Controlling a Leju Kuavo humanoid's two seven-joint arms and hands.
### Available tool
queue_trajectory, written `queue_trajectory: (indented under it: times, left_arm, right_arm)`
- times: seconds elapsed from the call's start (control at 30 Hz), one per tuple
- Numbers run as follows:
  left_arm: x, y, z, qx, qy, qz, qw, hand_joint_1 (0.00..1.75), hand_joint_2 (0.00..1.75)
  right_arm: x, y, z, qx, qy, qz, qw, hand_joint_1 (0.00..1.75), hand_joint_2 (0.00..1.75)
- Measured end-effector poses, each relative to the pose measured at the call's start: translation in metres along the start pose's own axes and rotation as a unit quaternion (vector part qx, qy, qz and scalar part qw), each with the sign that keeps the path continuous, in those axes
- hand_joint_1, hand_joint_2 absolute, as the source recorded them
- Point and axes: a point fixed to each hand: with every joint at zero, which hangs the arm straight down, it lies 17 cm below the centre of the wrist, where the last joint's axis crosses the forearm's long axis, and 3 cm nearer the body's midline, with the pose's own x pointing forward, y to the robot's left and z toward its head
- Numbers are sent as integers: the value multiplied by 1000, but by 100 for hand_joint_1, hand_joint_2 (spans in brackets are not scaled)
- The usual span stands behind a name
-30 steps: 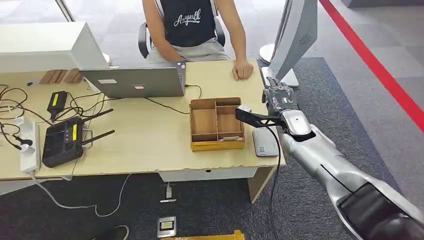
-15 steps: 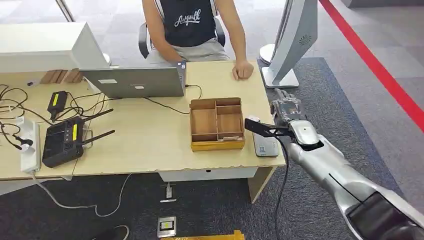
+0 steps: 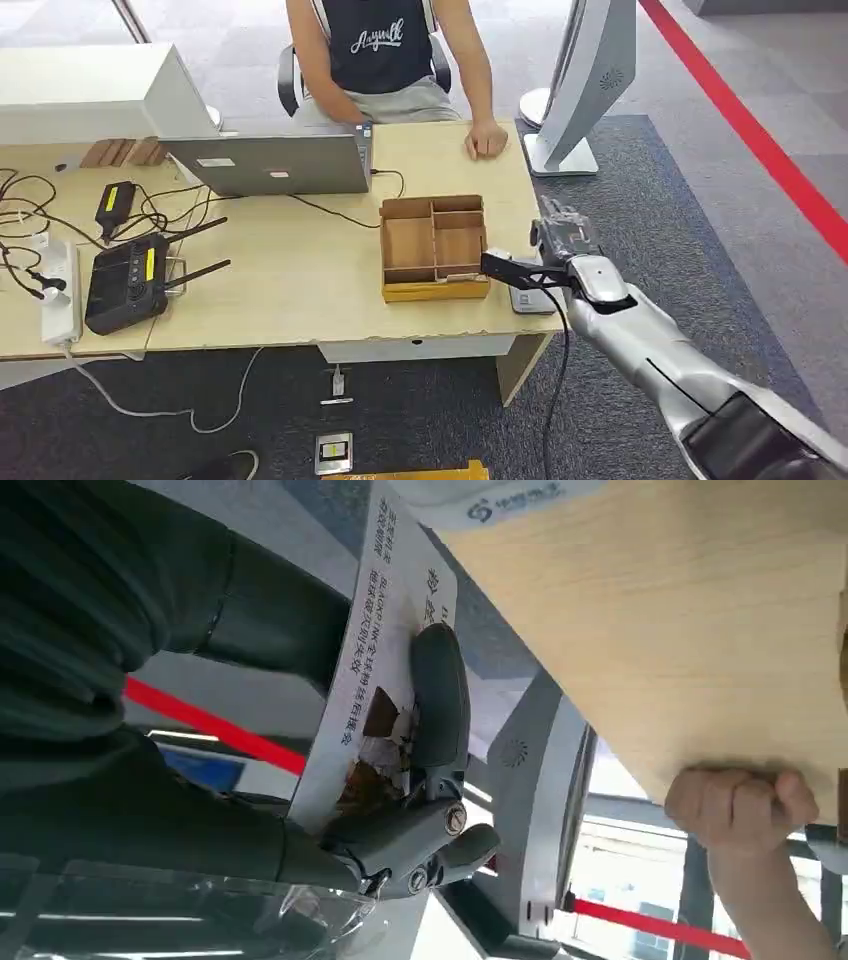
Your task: Pass the card to the sensor for recognition and then transmit it.
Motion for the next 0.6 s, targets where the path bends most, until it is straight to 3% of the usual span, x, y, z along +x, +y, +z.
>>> queue_trajectory:
  times: [0.6]
  left_arm:
    - [1, 1, 0, 3, -1, -1, 1000, 0, 175]
  right_arm:
    - [13, 37, 14, 33, -4, -18, 999, 175, 175]
